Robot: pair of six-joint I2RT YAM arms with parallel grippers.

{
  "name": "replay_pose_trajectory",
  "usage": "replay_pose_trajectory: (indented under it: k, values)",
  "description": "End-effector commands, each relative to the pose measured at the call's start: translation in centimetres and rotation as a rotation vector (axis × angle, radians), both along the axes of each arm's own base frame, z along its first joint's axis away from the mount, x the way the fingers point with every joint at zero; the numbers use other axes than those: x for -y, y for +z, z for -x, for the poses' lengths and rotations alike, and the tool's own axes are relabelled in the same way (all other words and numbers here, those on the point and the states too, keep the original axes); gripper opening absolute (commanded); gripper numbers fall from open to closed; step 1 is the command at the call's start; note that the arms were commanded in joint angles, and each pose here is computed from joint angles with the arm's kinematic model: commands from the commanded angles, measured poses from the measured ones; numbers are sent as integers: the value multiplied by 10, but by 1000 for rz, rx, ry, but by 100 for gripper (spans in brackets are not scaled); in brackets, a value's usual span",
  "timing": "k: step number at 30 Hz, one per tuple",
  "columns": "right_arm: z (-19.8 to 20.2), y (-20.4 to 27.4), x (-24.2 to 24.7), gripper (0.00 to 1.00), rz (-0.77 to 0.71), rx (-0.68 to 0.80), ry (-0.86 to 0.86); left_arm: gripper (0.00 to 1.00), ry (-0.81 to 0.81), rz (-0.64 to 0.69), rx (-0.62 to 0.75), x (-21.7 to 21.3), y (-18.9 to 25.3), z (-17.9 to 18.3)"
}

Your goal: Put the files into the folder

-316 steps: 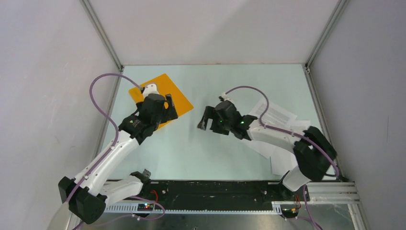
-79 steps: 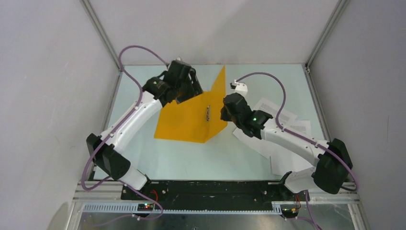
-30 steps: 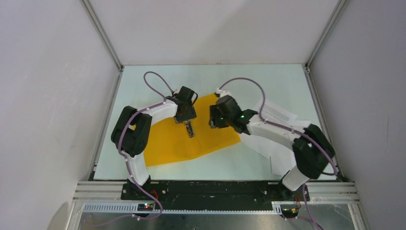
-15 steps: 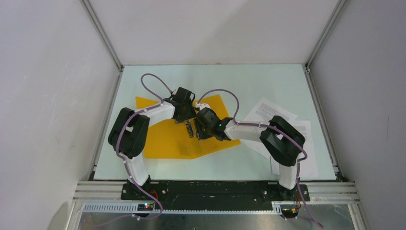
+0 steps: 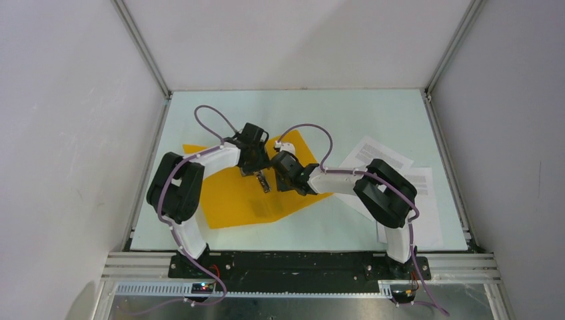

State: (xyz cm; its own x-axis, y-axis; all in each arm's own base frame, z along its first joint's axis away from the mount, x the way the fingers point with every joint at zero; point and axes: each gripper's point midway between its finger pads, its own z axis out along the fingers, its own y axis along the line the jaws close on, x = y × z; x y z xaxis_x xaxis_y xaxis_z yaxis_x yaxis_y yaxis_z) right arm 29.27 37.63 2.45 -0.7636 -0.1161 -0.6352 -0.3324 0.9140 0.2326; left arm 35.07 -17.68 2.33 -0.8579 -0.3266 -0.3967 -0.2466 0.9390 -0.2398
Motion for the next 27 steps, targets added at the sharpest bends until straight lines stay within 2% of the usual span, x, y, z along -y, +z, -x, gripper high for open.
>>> replay_pose_trajectory:
  k: [1, 8, 12, 15, 19, 23, 27]
  values:
    - [0, -23, 26, 20, 96, -38, -81, 68, 84, -138, -51, -43, 3, 29]
    - [4, -28, 32, 20, 100, -54, -89, 68, 175, -176, -28, -72, 7, 34]
    - [4, -29, 29, 20, 93, -56, -80, 74, 157, -144, -70, -66, -2, 40]
    - [5, -23, 19, 20, 61, -46, -35, 74, 161, -121, -106, -62, -15, 44]
    - [11, -10, 3, 21, 26, -14, 60, 66, 159, -109, -138, -59, -29, 45]
    - [19, 3, -11, 25, 1, 14, 140, 47, 136, -106, -162, -53, -41, 43]
    - [26, 14, -19, 28, -15, 33, 192, 42, 99, -106, -173, -45, -49, 39]
